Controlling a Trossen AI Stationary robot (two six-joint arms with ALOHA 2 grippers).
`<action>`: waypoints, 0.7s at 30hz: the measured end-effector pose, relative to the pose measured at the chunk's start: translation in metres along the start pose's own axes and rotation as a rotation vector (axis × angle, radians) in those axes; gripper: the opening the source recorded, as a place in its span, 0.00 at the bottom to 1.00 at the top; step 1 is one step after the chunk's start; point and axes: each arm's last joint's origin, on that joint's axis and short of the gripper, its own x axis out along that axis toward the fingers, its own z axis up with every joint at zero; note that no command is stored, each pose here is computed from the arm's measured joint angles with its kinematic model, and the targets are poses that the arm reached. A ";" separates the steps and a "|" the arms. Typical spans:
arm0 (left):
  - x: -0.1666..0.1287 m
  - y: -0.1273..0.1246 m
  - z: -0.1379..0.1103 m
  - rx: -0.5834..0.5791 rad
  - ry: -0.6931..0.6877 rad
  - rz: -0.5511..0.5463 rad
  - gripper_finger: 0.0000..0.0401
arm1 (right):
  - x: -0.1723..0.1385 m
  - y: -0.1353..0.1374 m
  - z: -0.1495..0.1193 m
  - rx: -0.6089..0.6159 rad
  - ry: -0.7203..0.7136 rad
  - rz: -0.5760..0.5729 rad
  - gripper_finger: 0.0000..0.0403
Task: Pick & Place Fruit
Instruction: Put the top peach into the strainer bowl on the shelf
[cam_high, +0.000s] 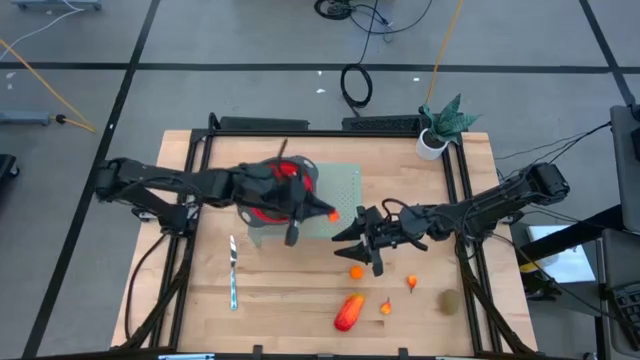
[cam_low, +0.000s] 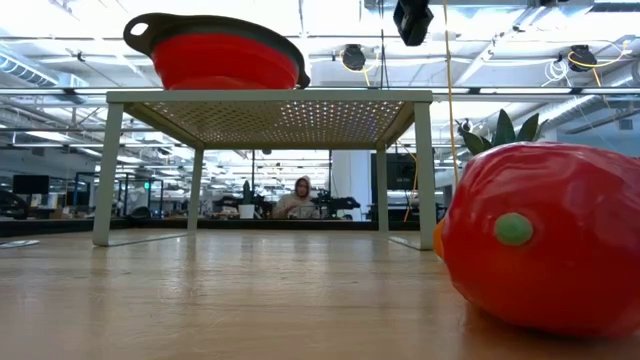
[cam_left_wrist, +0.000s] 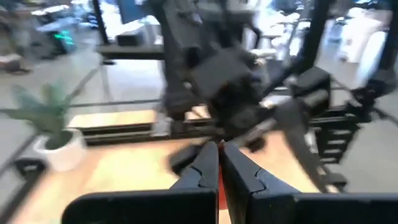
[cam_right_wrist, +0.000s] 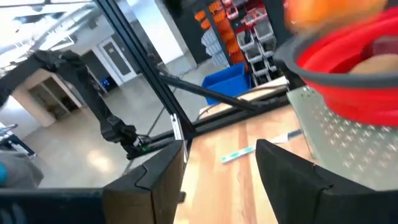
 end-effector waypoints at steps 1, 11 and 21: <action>-0.004 0.003 0.003 0.003 -0.007 0.023 0.00 | 0.000 0.000 -0.001 0.000 0.008 -0.004 0.48; -0.061 0.014 0.006 -0.078 0.165 0.284 0.00 | 0.000 -0.001 -0.002 -0.002 0.018 -0.012 0.42; -0.086 0.016 -0.013 -0.169 0.382 0.499 0.00 | 0.000 -0.002 -0.003 -0.006 0.031 -0.020 0.29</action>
